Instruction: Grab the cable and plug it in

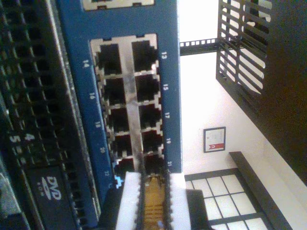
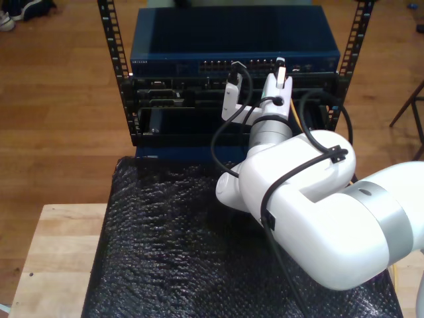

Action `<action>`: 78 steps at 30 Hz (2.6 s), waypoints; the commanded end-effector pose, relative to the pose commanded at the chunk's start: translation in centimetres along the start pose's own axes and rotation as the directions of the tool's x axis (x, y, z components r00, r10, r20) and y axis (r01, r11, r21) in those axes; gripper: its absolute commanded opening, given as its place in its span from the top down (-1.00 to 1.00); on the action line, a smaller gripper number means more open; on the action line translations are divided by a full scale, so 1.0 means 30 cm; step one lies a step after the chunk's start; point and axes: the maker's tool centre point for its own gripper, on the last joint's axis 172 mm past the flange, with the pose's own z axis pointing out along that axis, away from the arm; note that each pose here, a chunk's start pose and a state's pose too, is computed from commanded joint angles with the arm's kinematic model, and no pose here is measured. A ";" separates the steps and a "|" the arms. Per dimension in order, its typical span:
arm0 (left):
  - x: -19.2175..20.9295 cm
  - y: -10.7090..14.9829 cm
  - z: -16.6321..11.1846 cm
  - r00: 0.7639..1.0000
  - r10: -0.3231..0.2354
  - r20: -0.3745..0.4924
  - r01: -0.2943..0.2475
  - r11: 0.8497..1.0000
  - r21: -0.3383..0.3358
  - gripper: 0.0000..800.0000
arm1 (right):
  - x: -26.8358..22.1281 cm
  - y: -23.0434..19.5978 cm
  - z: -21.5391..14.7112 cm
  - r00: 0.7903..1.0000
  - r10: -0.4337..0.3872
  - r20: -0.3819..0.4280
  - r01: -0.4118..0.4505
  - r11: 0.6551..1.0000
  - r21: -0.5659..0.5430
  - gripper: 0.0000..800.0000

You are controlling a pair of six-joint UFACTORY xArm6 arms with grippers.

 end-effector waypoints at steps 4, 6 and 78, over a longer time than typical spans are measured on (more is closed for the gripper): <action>0.000 0.000 0.000 1.000 0.000 0.000 0.000 1.000 0.000 -1.00 | -0.004 -0.017 -0.002 1.000 -0.005 -0.002 0.005 1.000 0.013 0.24; 0.000 0.000 0.000 1.000 0.000 0.000 0.000 1.000 0.000 -1.00 | -0.007 -0.022 -0.001 1.000 -0.004 -0.001 0.004 1.000 0.017 0.09; 0.000 0.000 0.000 1.000 0.000 0.000 0.000 1.000 0.000 -1.00 | -0.626 0.363 -0.182 0.991 0.046 -0.126 0.046 0.766 0.642 -0.67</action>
